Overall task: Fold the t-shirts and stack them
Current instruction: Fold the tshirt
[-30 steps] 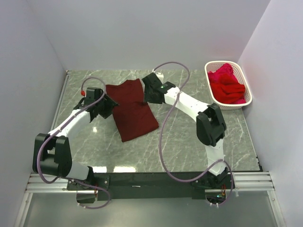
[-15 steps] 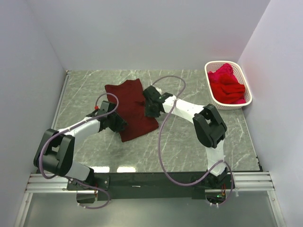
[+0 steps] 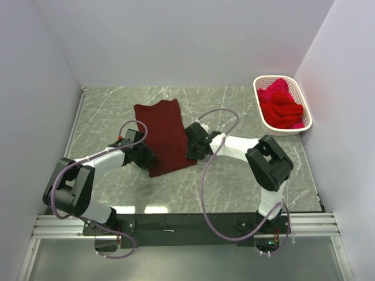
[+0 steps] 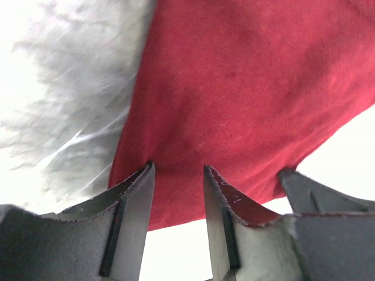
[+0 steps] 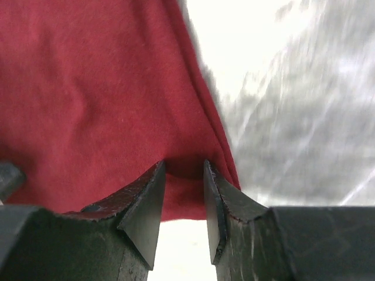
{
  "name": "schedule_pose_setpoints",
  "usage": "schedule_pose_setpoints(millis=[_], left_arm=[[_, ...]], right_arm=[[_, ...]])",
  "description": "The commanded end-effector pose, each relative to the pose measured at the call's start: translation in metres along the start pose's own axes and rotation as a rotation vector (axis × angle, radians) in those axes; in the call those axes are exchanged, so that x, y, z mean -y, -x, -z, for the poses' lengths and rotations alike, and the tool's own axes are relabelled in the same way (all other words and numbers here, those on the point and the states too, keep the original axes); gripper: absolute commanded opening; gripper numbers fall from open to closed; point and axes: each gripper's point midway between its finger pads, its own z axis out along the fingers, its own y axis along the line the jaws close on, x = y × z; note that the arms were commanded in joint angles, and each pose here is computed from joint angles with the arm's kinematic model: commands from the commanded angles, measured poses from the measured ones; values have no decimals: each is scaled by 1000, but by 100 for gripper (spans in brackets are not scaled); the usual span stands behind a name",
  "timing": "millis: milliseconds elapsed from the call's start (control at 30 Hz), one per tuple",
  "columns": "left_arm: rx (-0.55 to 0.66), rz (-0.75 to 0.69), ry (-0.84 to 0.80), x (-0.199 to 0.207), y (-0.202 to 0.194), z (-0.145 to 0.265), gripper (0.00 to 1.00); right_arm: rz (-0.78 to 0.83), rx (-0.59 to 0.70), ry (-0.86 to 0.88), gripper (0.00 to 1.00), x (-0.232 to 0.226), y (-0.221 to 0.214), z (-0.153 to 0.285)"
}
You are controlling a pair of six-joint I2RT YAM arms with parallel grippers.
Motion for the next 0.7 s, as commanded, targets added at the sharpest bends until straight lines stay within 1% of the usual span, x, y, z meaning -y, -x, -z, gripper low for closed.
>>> schedule_pose_setpoints(millis=[0, 33, 167, 267, 400, 467, 500, 533, 567, 600, 667], left_arm=[[9, -55, 115, -32, -3, 6, 46], [3, -66, 123, -36, -5, 7, 46], [-19, -79, 123, -49, -15, 15, 46], [-34, -91, 103, -53, -22, 24, 46], [0, -145, 37, -32, -13, 42, 48], [39, -164, 15, -18, -4, 57, 51], [63, -171, 11, -13, 2, 65, 55], [87, -170, 48, -20, 5, 72, 58], [126, -169, 75, -26, 11, 76, 67], [143, -160, 87, -30, 13, 78, 71], [119, -143, 91, -45, 3, 77, 73]], right_arm=[[18, -87, -65, 40, 26, -53, 12], [17, -71, -37, 41, 21, -55, 21], [38, -114, -31, 40, 30, -102, 35], [19, -125, -22, 40, 33, -114, 40], [-6, -74, -21, 42, 34, -96, 50], [-17, -49, -22, 42, 38, -86, 59], [-29, -30, -18, 43, 42, -79, 66], [-35, -21, -13, 43, 42, -76, 70], [-38, -15, -15, 44, 46, -75, 72], [-37, -12, -15, 45, 47, -76, 76], [-45, -10, -2, 46, 52, -80, 82]])
